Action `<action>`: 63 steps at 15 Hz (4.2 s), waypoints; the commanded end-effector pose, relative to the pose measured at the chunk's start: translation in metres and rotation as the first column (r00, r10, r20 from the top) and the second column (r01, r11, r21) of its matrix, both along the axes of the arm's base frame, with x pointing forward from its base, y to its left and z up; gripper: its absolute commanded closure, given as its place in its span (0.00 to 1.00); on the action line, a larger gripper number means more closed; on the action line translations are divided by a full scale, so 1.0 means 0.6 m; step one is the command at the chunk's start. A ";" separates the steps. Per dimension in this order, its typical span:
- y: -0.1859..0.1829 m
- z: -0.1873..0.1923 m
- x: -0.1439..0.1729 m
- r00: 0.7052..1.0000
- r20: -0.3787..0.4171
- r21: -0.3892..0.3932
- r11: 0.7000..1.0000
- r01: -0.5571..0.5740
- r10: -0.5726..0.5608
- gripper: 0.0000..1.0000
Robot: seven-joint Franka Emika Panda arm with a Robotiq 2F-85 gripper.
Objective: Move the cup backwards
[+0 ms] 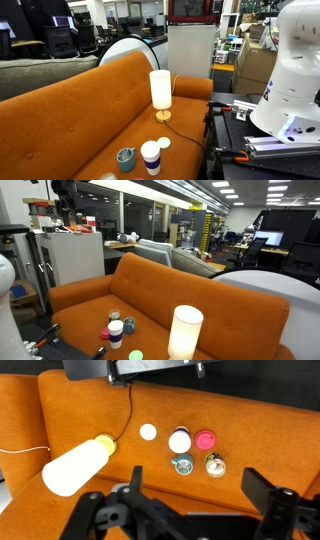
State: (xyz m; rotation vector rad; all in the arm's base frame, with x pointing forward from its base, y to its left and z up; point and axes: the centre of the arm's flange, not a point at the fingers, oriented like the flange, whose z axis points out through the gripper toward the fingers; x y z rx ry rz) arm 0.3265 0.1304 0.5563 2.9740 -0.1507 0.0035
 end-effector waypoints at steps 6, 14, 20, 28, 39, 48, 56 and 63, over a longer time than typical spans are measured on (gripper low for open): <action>0.008 -0.080 0.041 0.999 -0.042 0.060 0.998 0.026 -0.024 0.00; 0.007 -0.135 0.062 0.995 -0.095 0.063 0.998 0.021 -0.015 0.00; -0.016 -0.202 0.105 0.994 -0.053 0.129 0.986 0.104 -0.098 0.00; -0.057 -0.486 0.213 0.951 -0.177 0.229 0.929 0.292 -0.255 0.00; -0.089 -0.543 0.220 0.913 -0.206 0.221 0.892 0.395 -0.353 0.00; -0.192 -0.791 0.263 0.726 -0.319 0.227 0.695 0.682 -0.609 0.00; -0.200 -0.895 0.259 0.674 -0.368 0.153 0.674 0.723 -0.640 0.00; -0.211 -0.969 0.265 0.568 -0.392 0.090 0.584 0.807 -0.724 0.00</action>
